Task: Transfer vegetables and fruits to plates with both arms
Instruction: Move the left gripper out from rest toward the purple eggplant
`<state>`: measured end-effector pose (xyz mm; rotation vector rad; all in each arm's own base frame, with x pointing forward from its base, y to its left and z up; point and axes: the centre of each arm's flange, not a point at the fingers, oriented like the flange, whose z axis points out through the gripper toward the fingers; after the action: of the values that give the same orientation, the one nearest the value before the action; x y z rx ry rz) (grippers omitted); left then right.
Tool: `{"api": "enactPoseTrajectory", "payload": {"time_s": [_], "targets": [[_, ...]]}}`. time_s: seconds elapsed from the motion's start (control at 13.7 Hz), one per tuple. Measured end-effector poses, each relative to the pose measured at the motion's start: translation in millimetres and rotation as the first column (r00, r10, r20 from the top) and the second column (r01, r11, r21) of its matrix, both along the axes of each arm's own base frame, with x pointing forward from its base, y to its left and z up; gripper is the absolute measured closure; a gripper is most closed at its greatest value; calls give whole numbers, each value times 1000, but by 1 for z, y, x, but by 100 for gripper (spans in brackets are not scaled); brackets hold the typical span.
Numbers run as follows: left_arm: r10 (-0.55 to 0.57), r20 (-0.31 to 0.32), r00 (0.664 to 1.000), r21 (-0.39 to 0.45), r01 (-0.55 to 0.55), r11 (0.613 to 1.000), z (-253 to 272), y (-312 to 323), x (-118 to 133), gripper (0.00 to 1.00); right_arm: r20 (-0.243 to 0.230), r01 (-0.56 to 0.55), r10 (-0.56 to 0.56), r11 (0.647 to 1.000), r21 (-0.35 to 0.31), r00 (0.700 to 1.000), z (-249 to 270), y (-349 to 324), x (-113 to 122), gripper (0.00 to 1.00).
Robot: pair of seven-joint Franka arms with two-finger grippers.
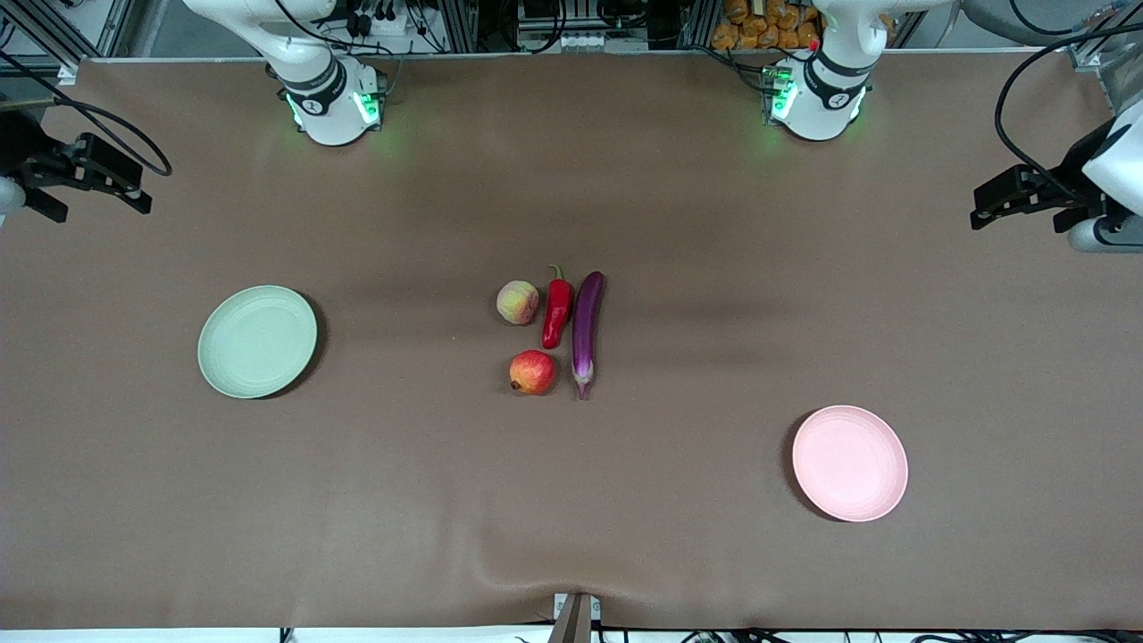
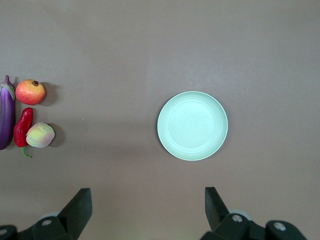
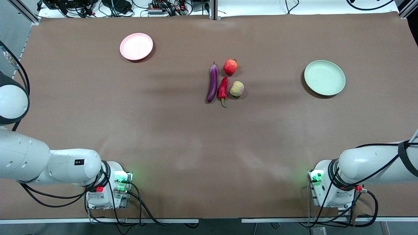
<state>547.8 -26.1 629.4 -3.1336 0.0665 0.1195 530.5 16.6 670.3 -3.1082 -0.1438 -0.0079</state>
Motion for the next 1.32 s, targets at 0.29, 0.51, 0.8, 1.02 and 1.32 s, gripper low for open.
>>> {"api": "enactPoseTrajectory", "payload": {"time_s": [0.29, 0.51, 0.8, 1.02, 1.32], "targets": [[48, -8, 999, -2, -48, 999, -5, 15, 3, 0, 0, 0, 0, 1000, 0, 1000, 0, 0, 0, 0], [42, -51, 998, -5, -42, 999, -25, 13, 11, 0, -1, 0, 0, 1000, 0, 1000, 0, 0, 0, 0], [26, -234, 972, -48, -38, 998, -89, 4, 18, 0, -1, 0, 0, 1000, 0, 1000, 0, 0, 0, 0], [18, -354, 935, -75, -47, 996, -138, -3, 24, 0, -1, 0, 0, 1000, 0, 1000, 0, 0, 0, 0], [4, -424, 905, -53, -29, 998, -190, -68, 32, 0, -2, 1, -1, 1000, 0, 1000, 0, 0, 0, 0]]}}
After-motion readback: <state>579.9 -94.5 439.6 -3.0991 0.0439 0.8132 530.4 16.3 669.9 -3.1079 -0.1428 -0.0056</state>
